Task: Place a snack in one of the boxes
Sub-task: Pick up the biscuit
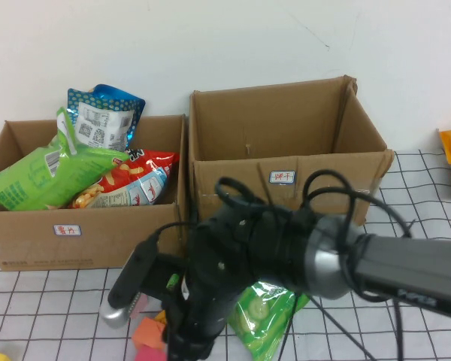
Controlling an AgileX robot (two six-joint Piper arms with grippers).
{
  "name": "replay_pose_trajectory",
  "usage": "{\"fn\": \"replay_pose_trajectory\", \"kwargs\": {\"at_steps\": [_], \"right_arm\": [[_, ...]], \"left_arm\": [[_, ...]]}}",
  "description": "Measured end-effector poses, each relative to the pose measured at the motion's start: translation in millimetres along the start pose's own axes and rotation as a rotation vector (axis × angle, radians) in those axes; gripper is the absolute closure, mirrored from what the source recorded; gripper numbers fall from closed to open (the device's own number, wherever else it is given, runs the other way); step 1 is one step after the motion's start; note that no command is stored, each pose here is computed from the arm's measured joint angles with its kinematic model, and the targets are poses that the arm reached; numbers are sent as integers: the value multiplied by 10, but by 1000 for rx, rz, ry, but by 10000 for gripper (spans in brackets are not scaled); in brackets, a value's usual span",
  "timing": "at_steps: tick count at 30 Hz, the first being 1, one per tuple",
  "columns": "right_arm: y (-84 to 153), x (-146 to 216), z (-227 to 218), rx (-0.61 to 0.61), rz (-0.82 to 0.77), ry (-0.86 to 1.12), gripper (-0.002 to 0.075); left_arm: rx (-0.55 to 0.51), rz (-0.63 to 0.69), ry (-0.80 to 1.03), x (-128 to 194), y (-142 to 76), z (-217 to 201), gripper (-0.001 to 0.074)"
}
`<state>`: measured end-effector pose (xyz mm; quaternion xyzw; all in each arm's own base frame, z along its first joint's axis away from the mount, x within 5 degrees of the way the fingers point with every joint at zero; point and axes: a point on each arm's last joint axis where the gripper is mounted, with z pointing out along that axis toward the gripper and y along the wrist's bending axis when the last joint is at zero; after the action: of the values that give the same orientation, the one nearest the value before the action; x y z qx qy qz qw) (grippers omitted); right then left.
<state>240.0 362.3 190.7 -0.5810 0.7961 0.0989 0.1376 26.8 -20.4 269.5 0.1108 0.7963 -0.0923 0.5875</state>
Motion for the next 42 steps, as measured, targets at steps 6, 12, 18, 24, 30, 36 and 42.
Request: {"fn": "replay_pose_trajectory", "kwargs": {"at_steps": [6,12,18,24,30,36,42], "right_arm": [[-47,-49,263,24,18,-61,271],[-199,-32,486,37,130,-60,203],[-431,-15,633,53,201,-55,197],[-470,18,821,47,210,-23,197],[-469,64,945,40,215,5,202],[-471,47,893,25,211,47,386],[-438,-78,477,-17,186,94,384]], "left_arm": [[0,0,0,0,0,0,736],[0,0,0,0,0,0,736],[0,0,0,0,0,0,736],[0,0,1,2,0,1,736],[0,0,1,2,0,1,736],[0,0,1,2,0,1,737],[0,0,1,2,0,1,737]]}}
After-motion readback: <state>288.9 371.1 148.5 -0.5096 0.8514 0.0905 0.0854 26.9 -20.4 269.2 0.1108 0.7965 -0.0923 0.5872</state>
